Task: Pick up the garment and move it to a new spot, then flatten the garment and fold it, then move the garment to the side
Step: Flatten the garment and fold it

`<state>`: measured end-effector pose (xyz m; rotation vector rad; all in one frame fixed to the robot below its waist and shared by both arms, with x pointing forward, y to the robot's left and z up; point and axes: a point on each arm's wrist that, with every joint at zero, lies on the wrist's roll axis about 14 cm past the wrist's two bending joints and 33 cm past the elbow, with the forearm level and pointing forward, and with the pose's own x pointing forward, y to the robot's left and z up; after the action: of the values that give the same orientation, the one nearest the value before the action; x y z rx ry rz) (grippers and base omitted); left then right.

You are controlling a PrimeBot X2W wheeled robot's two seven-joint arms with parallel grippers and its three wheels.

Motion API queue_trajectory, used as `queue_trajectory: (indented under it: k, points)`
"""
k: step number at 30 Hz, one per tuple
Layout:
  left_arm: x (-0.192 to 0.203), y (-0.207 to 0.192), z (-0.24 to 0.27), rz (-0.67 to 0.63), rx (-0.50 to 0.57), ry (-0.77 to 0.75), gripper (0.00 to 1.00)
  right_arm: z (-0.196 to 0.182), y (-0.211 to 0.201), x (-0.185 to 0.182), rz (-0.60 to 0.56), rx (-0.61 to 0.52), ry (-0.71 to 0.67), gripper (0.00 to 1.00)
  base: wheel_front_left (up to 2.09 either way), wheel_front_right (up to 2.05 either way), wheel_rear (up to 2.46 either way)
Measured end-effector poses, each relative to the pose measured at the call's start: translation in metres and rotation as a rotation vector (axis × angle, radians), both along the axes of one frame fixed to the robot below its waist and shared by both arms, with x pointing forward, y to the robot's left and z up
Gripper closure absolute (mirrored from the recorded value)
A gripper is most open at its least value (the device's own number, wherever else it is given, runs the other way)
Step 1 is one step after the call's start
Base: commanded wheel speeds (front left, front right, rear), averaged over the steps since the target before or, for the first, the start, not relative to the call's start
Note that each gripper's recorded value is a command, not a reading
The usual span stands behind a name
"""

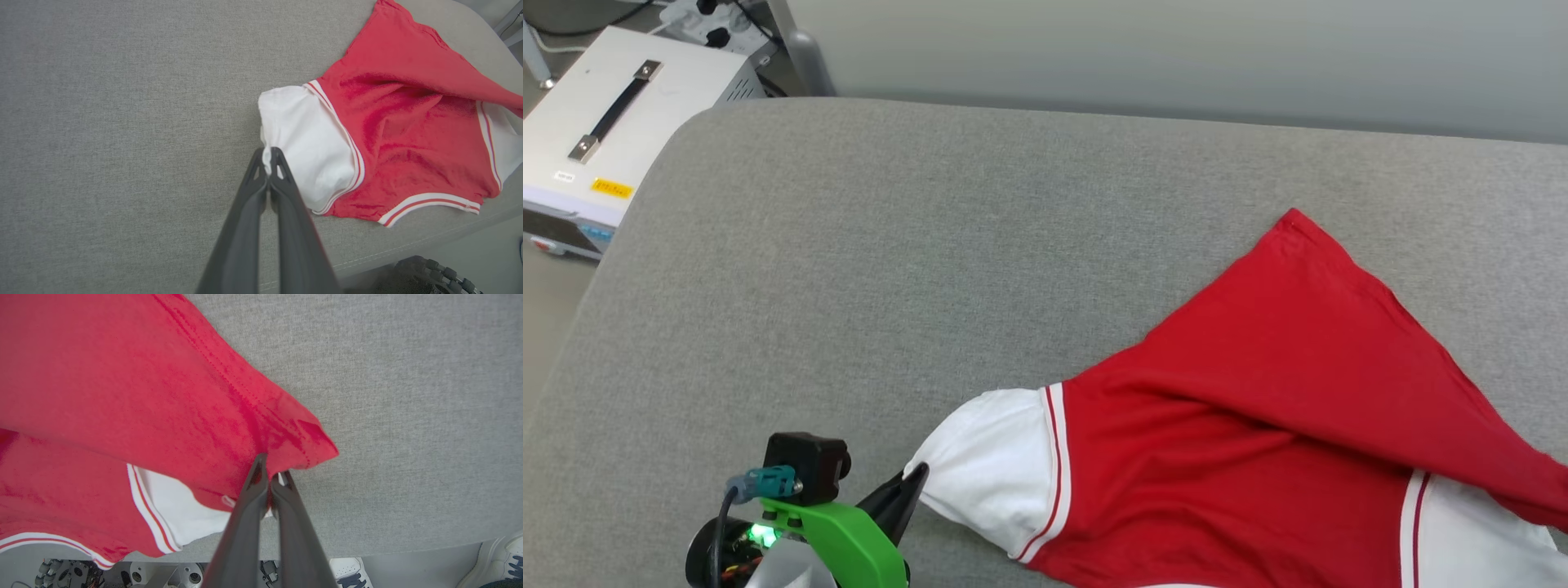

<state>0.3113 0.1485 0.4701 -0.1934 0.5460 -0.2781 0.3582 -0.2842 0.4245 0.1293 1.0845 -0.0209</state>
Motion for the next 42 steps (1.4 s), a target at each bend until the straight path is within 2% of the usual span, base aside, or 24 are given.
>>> queue_trajectory:
  k: [7, 12, 14, 19, 23, 26, 31, 34, 42]
  points:
    - [0.003, -0.014, 0.009, -0.021, -0.026, -0.051, 1.0, -0.001, -0.002, -0.05, -0.049, 0.018, 0.026, 1.0, 0.0, 0.0, 0.0]
    - [0.004, -0.016, 0.007, -0.018, -0.037, -0.052, 1.0, -0.011, 0.002, -0.061, -0.061, 0.028, 0.057, 1.0, 0.0, 0.0, 0.0]
    - [0.004, -0.016, 0.007, -0.018, -0.042, -0.054, 1.0, -0.012, 0.003, -0.058, -0.056, 0.022, 0.046, 0.0, 0.0, 0.0, 0.0]
    - [0.002, -0.013, 0.006, -0.007, -0.039, -0.049, 1.0, -0.005, 0.007, -0.046, -0.028, 0.015, 0.015, 0.0, 0.0, 0.0, 0.0]
    - [0.003, -0.011, 0.008, -0.003, -0.029, -0.058, 1.0, 0.022, 0.016, -0.015, 0.033, 0.008, -0.083, 0.0, 0.0, 0.0, 0.0]
    - [0.004, -0.011, 0.012, -0.015, -0.021, -0.071, 1.0, 0.047, 0.036, 0.011, 0.095, 0.039, -0.156, 0.0, 0.0, 0.0, 0.0]
    - [0.01, -0.017, 0.021, -0.037, -0.03, -0.087, 1.0, 0.08, 0.068, 0.053, 0.219, 0.028, -0.249, 0.0, 0.0, 0.0, 0.0]
    - [0.016, -0.018, 0.023, -0.041, -0.031, -0.094, 1.0, 0.083, 0.084, 0.076, 0.276, 0.012, -0.257, 0.0, 0.0, 0.0, 0.0]
    - [0.029, -0.013, 0.01, -0.013, -0.034, -0.059, 1.0, 0.039, 0.113, 0.136, 0.344, -0.02, -0.16, 0.0, 0.0, 0.0, 0.0]
